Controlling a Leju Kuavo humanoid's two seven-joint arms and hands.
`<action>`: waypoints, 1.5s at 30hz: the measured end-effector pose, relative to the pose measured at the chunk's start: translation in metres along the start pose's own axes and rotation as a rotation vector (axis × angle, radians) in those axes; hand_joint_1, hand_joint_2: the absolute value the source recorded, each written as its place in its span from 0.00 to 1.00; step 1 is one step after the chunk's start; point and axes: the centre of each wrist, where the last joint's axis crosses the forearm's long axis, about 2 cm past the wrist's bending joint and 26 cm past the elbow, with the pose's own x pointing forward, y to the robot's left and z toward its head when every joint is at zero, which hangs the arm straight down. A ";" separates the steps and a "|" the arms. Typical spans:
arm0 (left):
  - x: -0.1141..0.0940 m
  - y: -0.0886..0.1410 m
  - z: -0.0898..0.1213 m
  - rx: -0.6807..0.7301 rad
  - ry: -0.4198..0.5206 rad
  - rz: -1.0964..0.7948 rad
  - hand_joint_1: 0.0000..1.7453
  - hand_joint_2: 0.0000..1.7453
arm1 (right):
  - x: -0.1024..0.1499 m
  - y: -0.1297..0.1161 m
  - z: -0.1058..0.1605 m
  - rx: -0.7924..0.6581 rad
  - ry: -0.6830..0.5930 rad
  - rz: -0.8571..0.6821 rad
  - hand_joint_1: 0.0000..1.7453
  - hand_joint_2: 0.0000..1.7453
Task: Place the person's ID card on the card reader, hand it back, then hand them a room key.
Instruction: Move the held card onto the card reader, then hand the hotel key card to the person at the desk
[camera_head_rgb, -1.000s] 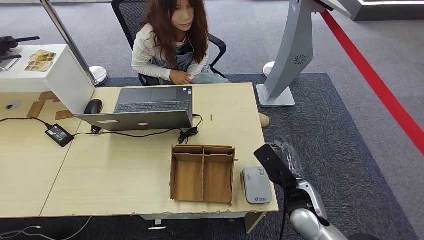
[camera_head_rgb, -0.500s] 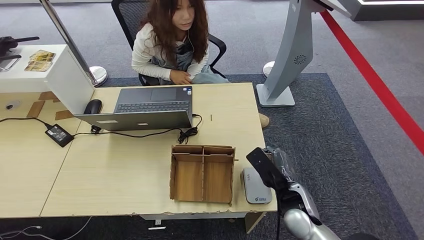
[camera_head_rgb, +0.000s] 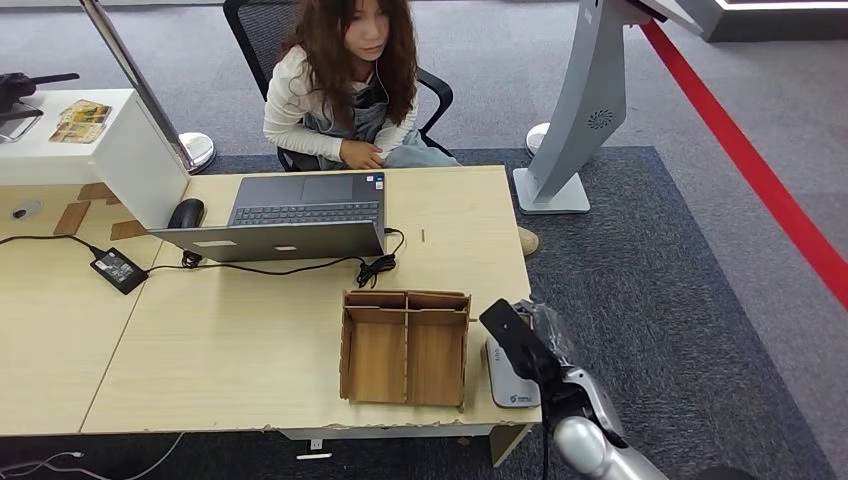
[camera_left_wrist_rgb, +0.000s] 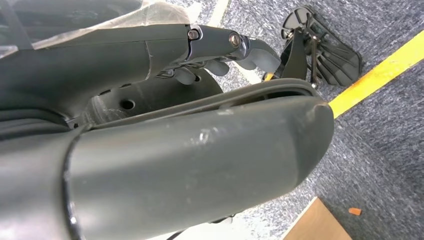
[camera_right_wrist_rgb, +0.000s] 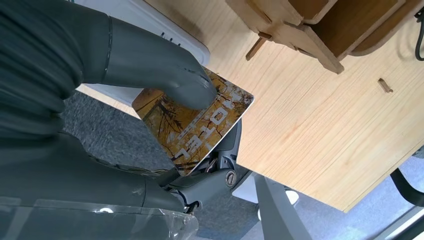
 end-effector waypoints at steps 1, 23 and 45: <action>0.000 0.000 0.000 0.000 0.000 0.000 0.00 0.00 | 0.000 0.001 0.000 0.002 0.001 -0.001 1.00 1.00; 0.000 0.000 0.000 -0.003 -0.001 0.007 0.00 0.00 | -0.012 0.009 -0.002 0.009 0.051 0.010 1.00 1.00; 0.002 0.003 0.000 0.017 -0.005 0.019 0.00 0.00 | 0.026 -0.062 -0.023 -0.257 -0.093 0.183 1.00 1.00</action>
